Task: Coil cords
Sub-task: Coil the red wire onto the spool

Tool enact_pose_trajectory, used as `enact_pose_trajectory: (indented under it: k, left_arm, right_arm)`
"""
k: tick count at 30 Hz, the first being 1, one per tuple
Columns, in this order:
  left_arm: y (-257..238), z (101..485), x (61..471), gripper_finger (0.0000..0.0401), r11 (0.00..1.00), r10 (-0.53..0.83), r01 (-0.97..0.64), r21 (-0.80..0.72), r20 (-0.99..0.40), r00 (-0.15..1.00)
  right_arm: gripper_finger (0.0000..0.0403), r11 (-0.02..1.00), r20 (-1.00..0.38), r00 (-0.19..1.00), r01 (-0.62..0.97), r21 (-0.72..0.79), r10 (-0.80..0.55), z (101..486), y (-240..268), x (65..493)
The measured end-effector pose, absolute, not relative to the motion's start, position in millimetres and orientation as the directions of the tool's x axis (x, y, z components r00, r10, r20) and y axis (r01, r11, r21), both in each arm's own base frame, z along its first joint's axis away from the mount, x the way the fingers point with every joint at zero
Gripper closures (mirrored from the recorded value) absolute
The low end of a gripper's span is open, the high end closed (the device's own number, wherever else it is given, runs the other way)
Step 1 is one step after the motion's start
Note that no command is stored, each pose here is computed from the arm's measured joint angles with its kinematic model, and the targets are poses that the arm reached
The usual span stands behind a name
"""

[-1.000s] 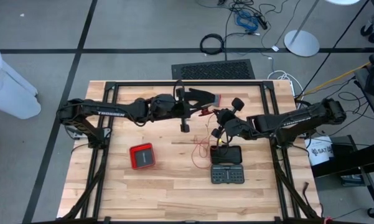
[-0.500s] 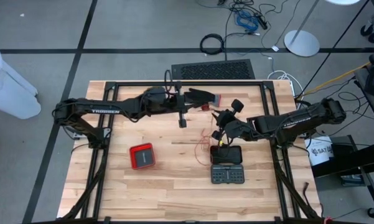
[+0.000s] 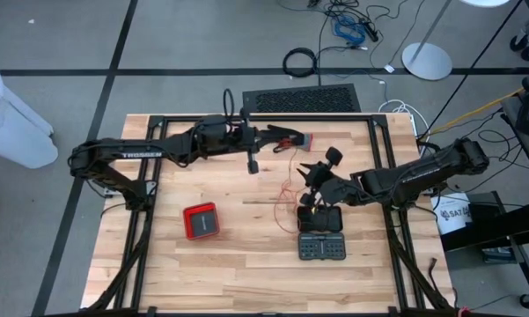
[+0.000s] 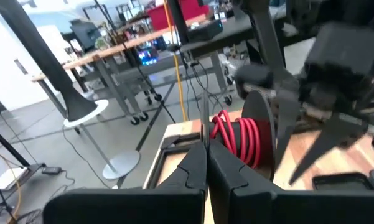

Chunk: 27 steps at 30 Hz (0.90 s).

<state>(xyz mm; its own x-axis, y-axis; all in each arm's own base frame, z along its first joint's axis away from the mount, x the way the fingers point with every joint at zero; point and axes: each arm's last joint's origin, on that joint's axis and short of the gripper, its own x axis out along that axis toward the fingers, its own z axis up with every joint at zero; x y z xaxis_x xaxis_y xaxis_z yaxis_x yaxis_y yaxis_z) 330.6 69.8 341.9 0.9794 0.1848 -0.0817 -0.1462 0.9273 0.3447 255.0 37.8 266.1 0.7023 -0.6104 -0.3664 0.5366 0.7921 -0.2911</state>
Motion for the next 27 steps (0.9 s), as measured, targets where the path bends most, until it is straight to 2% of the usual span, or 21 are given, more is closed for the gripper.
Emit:
enact_pose_trajectory:
  k: [6,14,21,27]
  left_arm:
    - [68.6,346.2,325.7,0.0401,0.928,0.182,-0.143,0.344,-0.083,0.980]
    - [68.3,347.2,324.0,0.0401,0.929,0.182,-0.142,0.341,-0.088,0.979]
    - [68.3,345.9,323.9,0.0401,0.931,0.181,-0.138,0.337,-0.102,0.978]
    - [68.2,345.0,323.8,0.0401,0.933,0.181,-0.135,0.335,-0.110,0.977]
  right_arm:
    - [0.0341,0.862,-0.378,0.776,0.472,-0.183,-0.505,244.8,40.1,254.4]
    - [0.0322,0.891,-0.320,0.834,0.442,-0.102,-0.450,217.9,40.2,250.8]
    - [0.0287,0.892,-0.331,0.830,0.439,-0.110,-0.449,201.5,41.1,258.3]
    - [0.0280,0.885,-0.317,0.828,0.452,-0.112,-0.463,190.1,38.5,269.6]
